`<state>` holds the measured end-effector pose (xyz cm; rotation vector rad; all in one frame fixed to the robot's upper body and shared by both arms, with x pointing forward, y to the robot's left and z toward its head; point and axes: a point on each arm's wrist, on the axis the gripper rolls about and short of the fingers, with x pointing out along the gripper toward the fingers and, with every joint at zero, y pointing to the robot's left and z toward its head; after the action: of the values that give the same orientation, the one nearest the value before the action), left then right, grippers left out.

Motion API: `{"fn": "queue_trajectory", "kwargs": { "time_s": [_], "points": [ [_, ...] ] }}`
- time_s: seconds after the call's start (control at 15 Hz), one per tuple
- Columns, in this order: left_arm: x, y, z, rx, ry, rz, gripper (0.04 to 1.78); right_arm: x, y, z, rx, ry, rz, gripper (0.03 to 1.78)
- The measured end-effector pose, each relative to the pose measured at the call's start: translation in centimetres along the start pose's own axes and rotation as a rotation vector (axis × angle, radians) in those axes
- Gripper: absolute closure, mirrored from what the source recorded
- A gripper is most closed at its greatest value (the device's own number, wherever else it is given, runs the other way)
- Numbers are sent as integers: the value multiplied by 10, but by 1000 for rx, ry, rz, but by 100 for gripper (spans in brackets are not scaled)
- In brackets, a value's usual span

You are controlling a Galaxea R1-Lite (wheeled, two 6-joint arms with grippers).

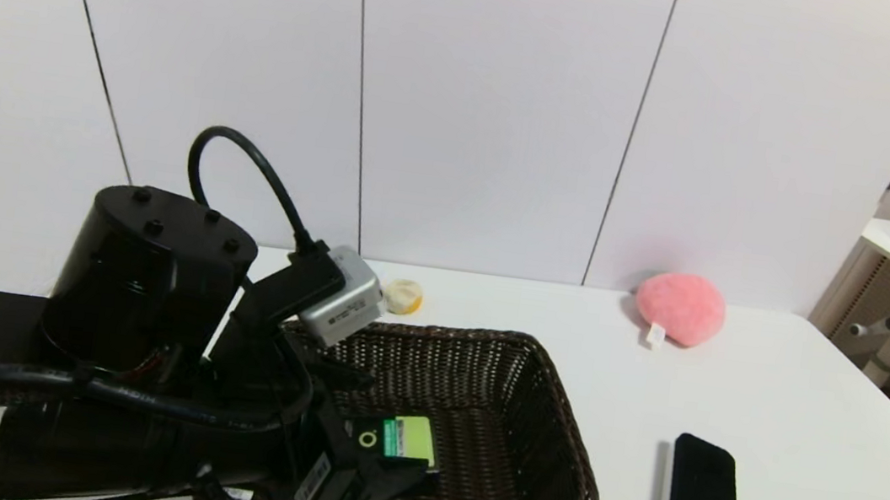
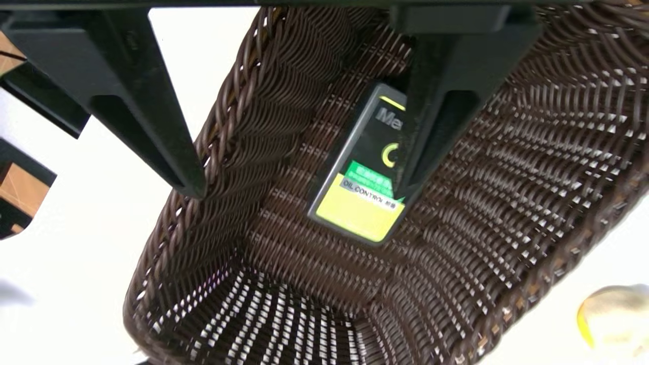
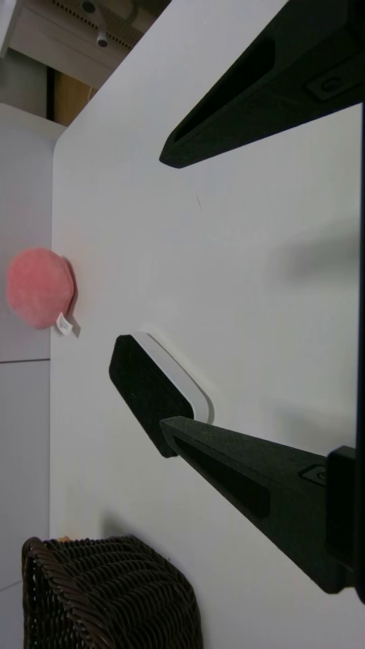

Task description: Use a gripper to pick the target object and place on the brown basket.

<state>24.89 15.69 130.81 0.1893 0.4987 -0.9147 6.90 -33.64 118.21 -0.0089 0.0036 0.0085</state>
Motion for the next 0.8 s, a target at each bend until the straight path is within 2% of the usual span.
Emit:
{"fn": "queue_trajectory", "kwargs": {
  "time_s": [0.27,0.47,0.6,0.8],
  "points": [
    [-40,-4,6,14,-83,-5,32,0,0,0,0,0,0,12],
    [-89,-7,-18,24,-130,26,26,0,0,0,0,0,0,12],
    [-112,-3,-62,37,-153,117,22,0,0,0,0,0,0,12],
    [-135,8,-123,5,-235,385,19,0,0,0,0,0,0,12]
  ]
}}
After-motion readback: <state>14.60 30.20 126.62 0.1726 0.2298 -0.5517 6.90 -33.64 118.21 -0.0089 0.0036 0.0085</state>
